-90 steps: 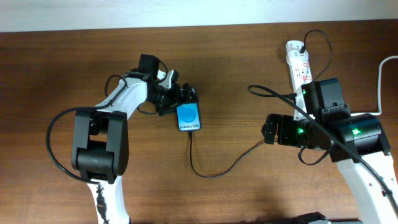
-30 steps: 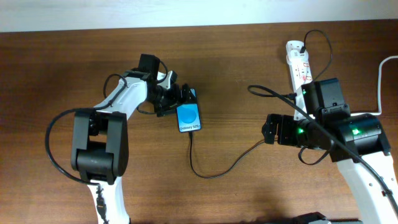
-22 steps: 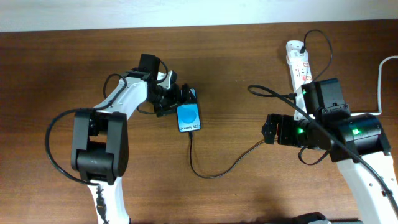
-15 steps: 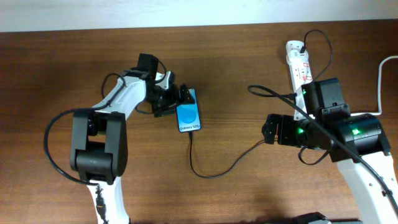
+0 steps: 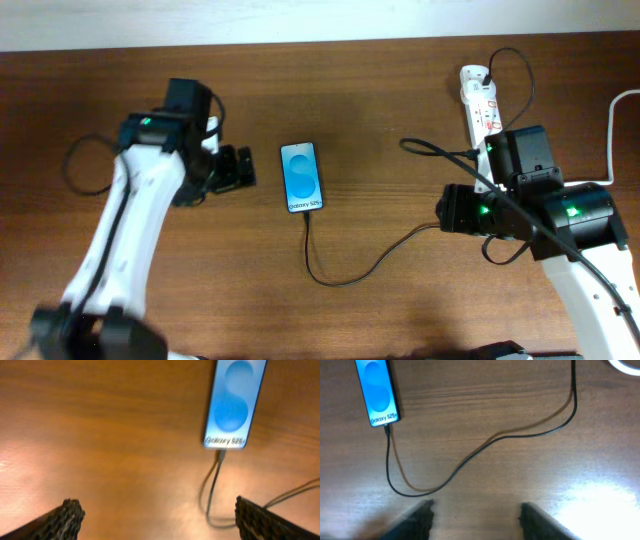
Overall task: Plug charger to phone and switch on socket
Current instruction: 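Release the phone and retract the left gripper toward the lower left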
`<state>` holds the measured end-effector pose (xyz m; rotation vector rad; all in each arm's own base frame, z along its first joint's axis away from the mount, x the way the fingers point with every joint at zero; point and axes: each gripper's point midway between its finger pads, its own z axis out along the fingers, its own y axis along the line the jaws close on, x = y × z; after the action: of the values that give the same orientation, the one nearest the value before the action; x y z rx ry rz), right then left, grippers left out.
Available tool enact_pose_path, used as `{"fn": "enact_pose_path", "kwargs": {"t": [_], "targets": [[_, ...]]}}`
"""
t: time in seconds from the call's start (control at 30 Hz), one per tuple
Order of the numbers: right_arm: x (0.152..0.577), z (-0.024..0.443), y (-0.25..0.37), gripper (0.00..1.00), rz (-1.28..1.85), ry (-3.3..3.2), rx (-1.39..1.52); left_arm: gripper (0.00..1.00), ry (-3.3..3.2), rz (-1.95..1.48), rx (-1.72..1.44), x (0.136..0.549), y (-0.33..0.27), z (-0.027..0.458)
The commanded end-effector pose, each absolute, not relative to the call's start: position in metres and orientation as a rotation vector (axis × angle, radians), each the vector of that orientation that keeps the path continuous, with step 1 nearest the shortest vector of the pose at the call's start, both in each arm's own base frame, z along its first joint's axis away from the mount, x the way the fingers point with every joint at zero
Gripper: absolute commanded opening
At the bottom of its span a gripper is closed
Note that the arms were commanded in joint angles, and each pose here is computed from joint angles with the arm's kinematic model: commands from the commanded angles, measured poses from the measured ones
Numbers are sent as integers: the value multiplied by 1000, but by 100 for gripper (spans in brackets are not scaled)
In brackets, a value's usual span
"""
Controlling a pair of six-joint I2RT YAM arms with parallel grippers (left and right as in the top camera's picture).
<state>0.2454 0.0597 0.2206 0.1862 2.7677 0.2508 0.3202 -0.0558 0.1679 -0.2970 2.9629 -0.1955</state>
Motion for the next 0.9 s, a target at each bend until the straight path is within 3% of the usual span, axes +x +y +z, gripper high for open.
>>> {"fn": "enact_pose_path", "kwargs": {"t": [0.0, 0.03, 0.07, 0.3, 0.4, 0.67, 0.87], "targets": [[249, 226, 56, 22, 235, 2750, 192, 99, 2861, -70, -278, 294, -35, 209], [249, 225, 56, 9, 234, 2753, 192, 99, 2831, -69, -276, 285, -33, 221], [249, 224, 57, 4, 234, 2756, 193, 99, 2805, -69, -275, 277, -31, 230], [259, 224, 57, 4, 300, 2708, 549, 100, 2571, -58, -278, 222, -14, 288], [283, 241, 46, 4, 333, 2581, 621, 99, 2455, 43, -314, 193, 8, 306], [309, 292, -52, 4, 235, 2328, 905, 99, 2424, 66, -325, 153, 17, 311], [346, 284, -116, 4, 257, 2288, 1092, 99, 2474, 83, -323, 143, 18, 303]]}}
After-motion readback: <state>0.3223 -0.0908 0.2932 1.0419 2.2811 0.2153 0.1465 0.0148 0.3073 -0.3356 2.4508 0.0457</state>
